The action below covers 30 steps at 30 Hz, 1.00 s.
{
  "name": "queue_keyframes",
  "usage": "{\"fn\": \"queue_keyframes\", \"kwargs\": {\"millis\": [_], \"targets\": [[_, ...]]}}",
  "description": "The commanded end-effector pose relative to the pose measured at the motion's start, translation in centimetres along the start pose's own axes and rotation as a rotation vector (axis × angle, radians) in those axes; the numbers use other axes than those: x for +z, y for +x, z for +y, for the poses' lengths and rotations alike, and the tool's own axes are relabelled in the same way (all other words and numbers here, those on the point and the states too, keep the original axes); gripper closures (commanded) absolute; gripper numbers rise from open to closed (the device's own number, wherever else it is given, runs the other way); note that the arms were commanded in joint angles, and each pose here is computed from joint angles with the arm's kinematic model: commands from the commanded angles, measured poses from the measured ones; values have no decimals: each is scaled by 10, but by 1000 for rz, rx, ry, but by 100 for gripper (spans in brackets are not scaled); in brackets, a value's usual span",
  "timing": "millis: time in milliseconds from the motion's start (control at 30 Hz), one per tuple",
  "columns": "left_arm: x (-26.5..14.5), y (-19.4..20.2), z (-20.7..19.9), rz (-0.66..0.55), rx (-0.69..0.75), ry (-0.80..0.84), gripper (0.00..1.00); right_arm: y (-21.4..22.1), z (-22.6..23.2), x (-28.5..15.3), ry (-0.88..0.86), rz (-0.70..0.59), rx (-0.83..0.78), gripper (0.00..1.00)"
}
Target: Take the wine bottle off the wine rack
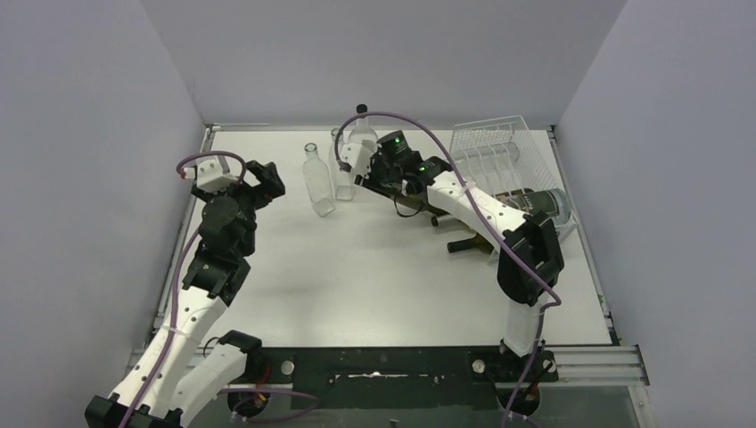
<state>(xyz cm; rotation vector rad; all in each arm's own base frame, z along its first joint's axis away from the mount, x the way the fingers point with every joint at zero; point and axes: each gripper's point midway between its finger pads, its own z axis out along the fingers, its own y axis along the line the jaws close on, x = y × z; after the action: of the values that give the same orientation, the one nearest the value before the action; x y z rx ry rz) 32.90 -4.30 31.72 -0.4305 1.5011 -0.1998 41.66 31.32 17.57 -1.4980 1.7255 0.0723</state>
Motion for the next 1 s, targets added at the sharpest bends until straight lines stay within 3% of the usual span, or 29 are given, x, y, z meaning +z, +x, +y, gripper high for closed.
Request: {"fn": "queue_keyframes", "kwargs": {"millis": [0,333,567,967], "targets": [[0,-21,-8,-65,-32,30,9,-62,-26,-38,122,-197,107,90],[-1,-25,-5,-74,-35,23,9,-130,-45,-83,164,-481,309,93],[-1,-27,-5,-79,-38,26,9,-175,-44,-93,65,-689,393,92],[-2,-29,-6,-85,-41,29,9,-200,-51,-64,-1,-789,485,94]]}}
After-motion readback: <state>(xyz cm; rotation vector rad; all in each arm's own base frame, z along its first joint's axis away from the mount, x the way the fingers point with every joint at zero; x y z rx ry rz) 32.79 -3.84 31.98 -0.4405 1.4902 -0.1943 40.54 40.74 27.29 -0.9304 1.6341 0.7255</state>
